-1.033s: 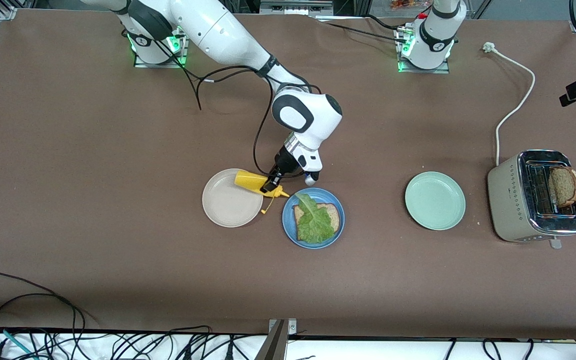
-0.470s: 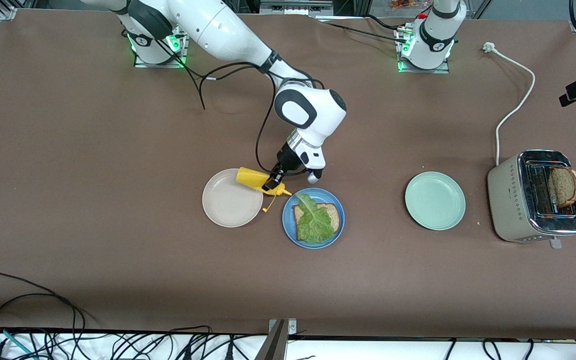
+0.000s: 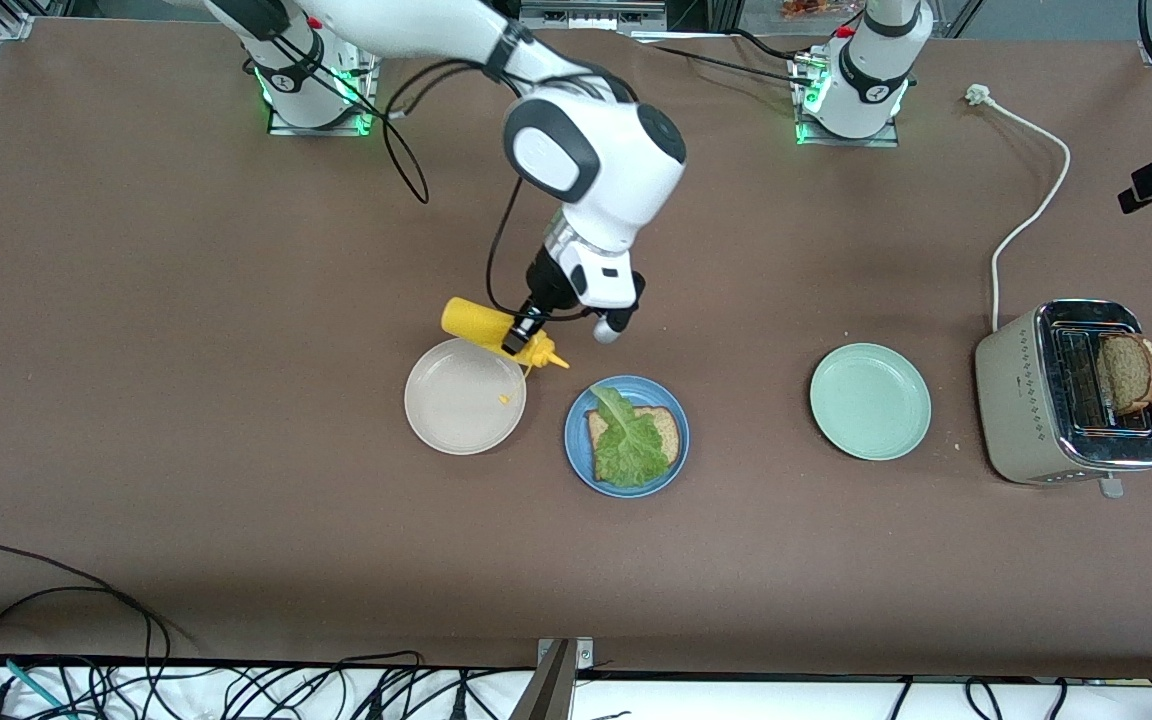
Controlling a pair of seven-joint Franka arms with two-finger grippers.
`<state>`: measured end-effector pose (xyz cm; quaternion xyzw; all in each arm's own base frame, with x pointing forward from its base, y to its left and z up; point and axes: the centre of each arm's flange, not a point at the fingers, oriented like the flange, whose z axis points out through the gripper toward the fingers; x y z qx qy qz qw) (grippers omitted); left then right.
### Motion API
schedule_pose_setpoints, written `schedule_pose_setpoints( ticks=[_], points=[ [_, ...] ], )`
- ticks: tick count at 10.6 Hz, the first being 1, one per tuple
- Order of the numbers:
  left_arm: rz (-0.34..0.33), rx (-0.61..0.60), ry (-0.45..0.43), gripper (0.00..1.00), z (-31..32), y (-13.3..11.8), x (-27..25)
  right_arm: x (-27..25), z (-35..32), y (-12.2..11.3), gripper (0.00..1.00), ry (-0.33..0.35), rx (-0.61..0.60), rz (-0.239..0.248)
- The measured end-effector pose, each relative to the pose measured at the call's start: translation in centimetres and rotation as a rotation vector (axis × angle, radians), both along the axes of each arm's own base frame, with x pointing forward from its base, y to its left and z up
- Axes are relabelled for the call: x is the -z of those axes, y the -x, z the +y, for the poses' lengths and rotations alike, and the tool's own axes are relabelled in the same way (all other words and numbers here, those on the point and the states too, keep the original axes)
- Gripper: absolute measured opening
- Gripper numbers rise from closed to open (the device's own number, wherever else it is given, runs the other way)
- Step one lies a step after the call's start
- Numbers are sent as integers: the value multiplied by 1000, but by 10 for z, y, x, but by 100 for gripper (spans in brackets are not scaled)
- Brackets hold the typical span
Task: Make sandwich in blue plate with both arms
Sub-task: 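Carry the mustard bottle back to its start spot with the right gripper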
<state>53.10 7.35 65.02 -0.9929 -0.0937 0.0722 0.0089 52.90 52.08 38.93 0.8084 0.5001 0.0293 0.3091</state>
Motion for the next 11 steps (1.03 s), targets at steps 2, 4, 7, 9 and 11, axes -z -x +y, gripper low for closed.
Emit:
schedule_pose_setpoints(
  ticks=[2, 4, 7, 9, 11],
  points=[
    [1, -3, 0, 100, 2, 0, 0, -54, -36, -13, 10, -64, 1, 67],
    [2, -6, 0, 100, 4, -4, 6, -97, -79, -29, 10, -126, 1, 129],
    [-1, -20, -1, 100, 12, -8, 10, -145, -155, -51, 10, -228, -13, 238],
    [-3, -24, -2, 100, 14, -8, 8, -167, -207, -65, 10, -296, -39, 305],
    [-14, -23, -10, 100, 15, -10, 8, -170, -269, -82, 10, -410, -35, 391]
  ],
)
